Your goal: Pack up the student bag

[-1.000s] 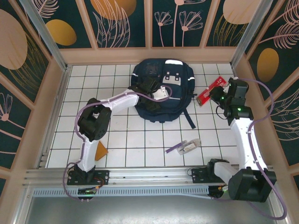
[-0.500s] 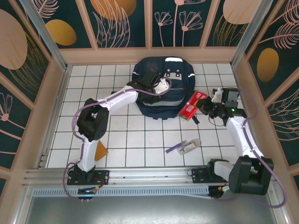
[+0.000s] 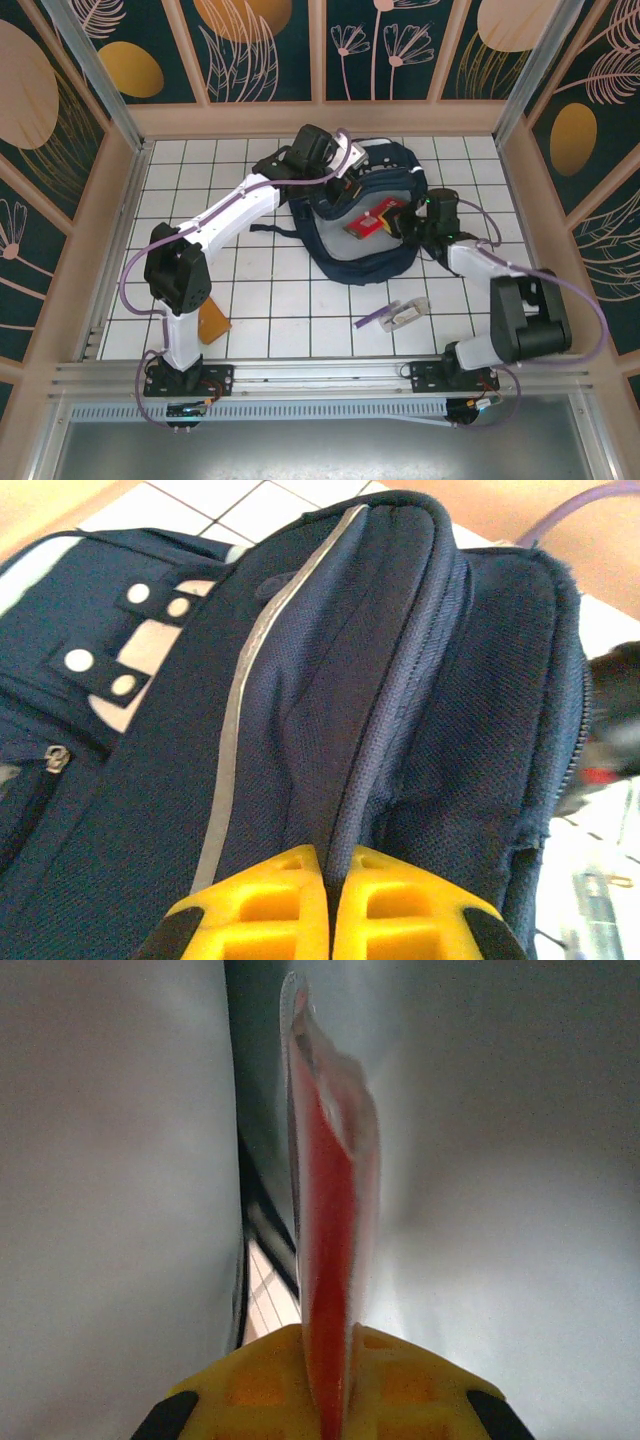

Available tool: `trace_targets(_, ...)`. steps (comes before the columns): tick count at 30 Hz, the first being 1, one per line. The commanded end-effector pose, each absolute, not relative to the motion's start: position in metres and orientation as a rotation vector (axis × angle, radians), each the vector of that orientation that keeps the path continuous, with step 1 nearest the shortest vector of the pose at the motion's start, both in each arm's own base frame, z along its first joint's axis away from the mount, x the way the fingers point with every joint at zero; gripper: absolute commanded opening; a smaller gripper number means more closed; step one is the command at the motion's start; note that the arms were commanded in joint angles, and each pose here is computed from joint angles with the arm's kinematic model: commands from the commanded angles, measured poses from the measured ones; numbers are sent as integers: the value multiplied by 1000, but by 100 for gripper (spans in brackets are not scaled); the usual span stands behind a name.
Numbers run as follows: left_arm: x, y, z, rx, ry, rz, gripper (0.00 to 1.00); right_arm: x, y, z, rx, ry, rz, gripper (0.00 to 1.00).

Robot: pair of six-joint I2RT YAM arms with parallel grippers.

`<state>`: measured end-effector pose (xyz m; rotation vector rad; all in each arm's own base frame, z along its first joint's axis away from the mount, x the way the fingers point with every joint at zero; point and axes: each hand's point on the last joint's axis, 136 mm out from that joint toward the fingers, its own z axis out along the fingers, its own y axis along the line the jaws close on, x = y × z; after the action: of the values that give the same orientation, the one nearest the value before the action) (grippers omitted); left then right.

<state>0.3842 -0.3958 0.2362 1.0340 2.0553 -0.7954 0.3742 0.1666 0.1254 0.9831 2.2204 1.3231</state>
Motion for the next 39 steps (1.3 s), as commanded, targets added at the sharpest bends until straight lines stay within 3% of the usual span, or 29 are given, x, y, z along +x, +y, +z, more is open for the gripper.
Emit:
trace_targets(1, 360, -421, 317, 1019, 1814, -1050, 0, 432, 163, 166, 1114, 1866, 1318, 0)
trace_targets(4, 355, -427, 327, 996, 1795, -1109, 0, 451, 166, 154, 1202, 1700, 1306, 0)
trace_targets(6, 348, -431, 338, 985, 1772, -1184, 0, 467, 178, 158, 1101, 1615, 1352, 0)
trace_targets(11, 348, -431, 351, 928, 1766, -1227, 0, 489, 201, 122, 1258, 1530, 1435, 33)
trace_targets(16, 356, -428, 338, 912, 1814, -1165, 0, 483, 213, 117, 1311, 1672, 1350, 51)
trace_targets(22, 388, -404, 298, 852, 1925, -995, 0, 432, 193, 121, 1368, 1969, 1057, 70)
trace_targets(27, 401, -389, 278, 812, 1961, -976, 0, 389, 172, 115, 1327, 2180, 970, 72)
trace_targets(33, 383, -395, 241, 927, 2013, -1062, 0, 340, 148, 131, 1104, 2297, 884, 69)
trace_targets(39, 348, -382, 196, 1024, 2159, -1050, 15, 279, 103, 143, 996, 2390, 645, 69)
